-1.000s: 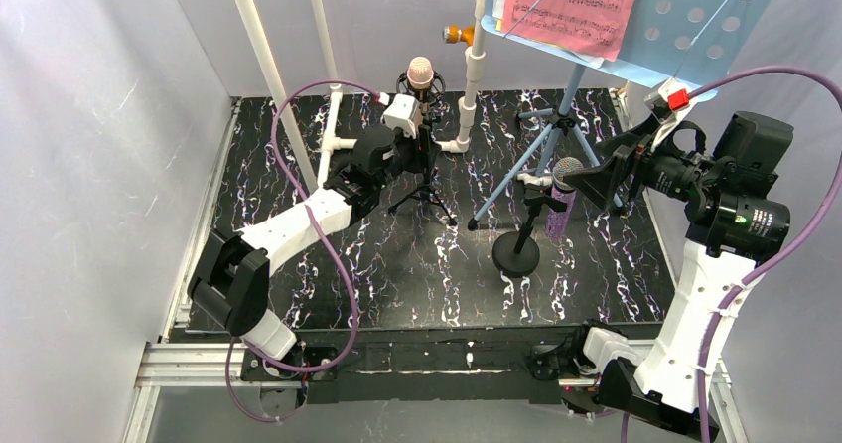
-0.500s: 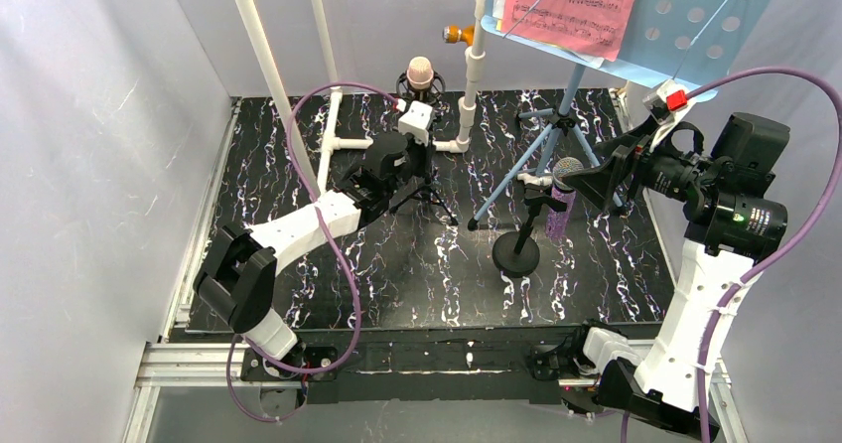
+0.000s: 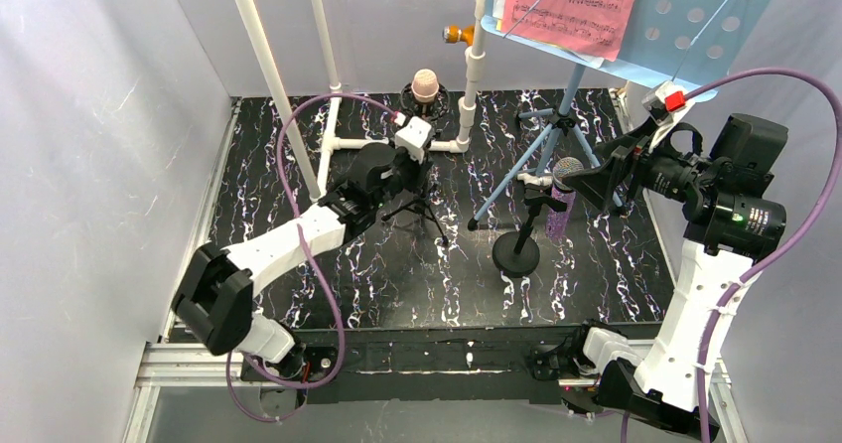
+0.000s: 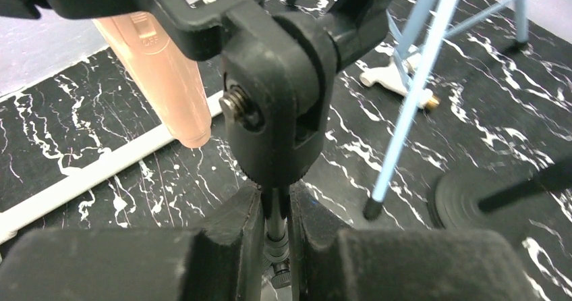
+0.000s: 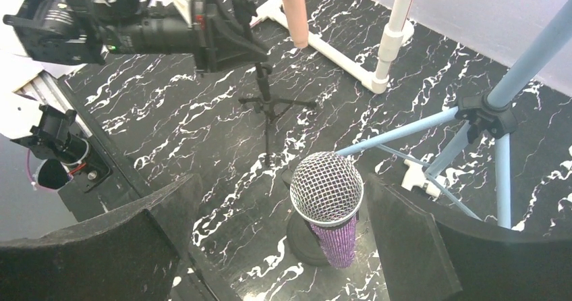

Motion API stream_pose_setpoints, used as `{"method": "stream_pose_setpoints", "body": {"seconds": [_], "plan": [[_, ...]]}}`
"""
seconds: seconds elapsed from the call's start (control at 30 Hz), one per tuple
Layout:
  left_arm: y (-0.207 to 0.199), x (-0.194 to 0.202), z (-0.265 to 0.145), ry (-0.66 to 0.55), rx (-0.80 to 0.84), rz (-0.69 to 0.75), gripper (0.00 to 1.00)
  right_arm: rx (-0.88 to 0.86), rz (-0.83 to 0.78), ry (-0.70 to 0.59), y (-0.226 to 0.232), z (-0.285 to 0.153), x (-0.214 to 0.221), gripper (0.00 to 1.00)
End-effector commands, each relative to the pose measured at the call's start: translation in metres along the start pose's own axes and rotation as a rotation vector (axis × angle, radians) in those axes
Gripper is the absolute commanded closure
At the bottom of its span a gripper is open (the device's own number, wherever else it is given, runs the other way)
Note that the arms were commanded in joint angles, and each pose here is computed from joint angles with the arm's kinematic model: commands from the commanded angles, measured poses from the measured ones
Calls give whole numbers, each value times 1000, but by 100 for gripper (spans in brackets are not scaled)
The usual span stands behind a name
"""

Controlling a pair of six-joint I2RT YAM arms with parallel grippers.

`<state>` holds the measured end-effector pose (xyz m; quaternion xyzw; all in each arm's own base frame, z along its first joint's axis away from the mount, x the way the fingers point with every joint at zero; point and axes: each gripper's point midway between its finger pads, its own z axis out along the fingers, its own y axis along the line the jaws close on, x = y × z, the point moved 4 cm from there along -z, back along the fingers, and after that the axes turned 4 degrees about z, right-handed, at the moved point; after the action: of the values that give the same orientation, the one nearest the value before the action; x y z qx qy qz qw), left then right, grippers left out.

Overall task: Pack up the instrument practice props
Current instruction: Move the microphone stand with the microphone to the center of the board.

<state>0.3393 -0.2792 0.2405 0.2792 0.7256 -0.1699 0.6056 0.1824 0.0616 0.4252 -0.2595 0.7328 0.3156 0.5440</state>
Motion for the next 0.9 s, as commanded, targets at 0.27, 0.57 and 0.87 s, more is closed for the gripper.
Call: {"method": "stream_pose_setpoints", "body": {"seconds": [0.27, 0.57, 0.87], "plan": [[-29, -47, -94, -252, 343, 118, 100, -1, -4, 5, -8, 3, 8, 0], [-62, -37, -133, -267, 639, 84, 100, -25, -1, 5, -8, 5, 12, 0], [-49, -29, -127, -237, 513, 36, 100, -47, 8, 6, -7, 7, 16, 0]]}}
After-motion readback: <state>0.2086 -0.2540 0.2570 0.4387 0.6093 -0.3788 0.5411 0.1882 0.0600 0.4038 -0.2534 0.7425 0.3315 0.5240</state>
